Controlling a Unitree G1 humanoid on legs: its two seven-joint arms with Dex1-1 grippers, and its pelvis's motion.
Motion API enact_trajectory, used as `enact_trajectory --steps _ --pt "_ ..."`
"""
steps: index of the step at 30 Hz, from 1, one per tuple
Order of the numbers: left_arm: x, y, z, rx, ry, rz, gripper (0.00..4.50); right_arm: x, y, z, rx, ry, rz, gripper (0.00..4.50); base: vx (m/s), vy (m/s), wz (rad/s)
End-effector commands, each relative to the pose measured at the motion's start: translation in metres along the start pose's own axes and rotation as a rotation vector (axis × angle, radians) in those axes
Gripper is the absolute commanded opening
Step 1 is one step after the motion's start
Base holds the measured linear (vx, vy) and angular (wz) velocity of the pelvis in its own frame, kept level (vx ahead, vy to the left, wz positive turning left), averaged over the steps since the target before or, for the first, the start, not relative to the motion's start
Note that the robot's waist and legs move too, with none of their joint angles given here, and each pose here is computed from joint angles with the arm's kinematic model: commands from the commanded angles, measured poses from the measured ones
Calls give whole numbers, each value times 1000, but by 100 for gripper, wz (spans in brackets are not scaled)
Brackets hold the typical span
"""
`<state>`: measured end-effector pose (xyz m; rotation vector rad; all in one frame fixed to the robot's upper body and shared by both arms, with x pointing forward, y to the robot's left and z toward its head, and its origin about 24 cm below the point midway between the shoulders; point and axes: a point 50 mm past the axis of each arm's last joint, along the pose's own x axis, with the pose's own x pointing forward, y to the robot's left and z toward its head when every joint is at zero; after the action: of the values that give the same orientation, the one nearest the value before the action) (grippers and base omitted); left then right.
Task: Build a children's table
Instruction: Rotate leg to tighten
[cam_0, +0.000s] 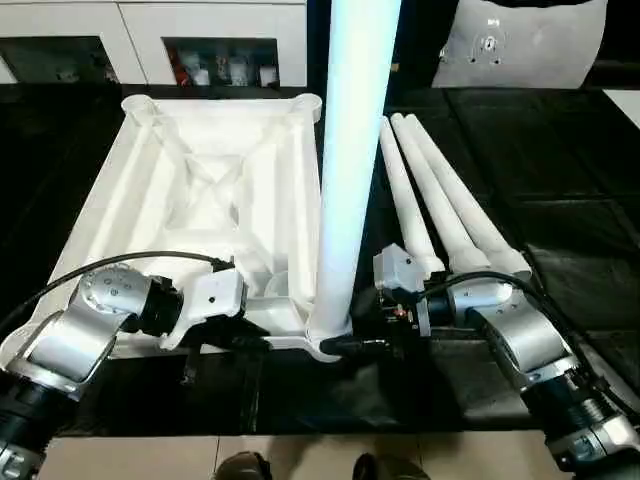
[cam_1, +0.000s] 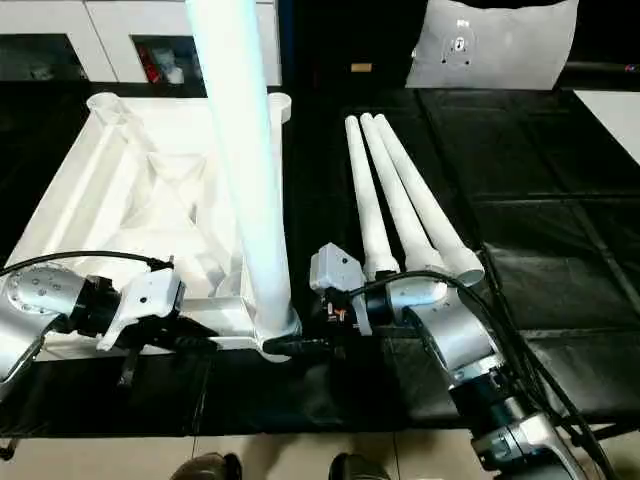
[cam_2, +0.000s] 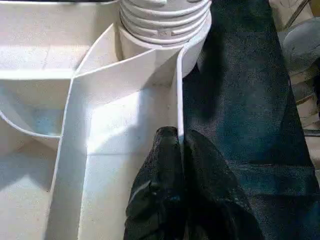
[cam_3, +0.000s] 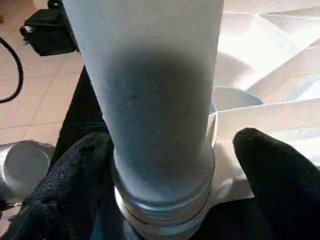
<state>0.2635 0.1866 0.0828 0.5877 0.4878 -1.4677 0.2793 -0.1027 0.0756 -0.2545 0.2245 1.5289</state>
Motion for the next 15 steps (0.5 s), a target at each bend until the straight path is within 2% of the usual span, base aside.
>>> enact_trajectory --steps 1,3,4,7,15 --pt "11 -8 -11 -17 53 -93 0 5 0 3 1 -4 35 394 0 0 0" --pt "11 -8 -11 -17 53 -94 0 6 0 3 8 -6 41 388 0 0 0" --pt "12 -8 -11 -16 52 -95 0 6 -1 3 12 -7 46 362 0 0 0" --pt "12 -8 -12 -14 56 -97 0 7 -1 2 17 -4 56 354 0 0 0" --pt "10 -6 -15 -39 54 -66 0 10 2 -1 37 -4 74 289 0 0 0"
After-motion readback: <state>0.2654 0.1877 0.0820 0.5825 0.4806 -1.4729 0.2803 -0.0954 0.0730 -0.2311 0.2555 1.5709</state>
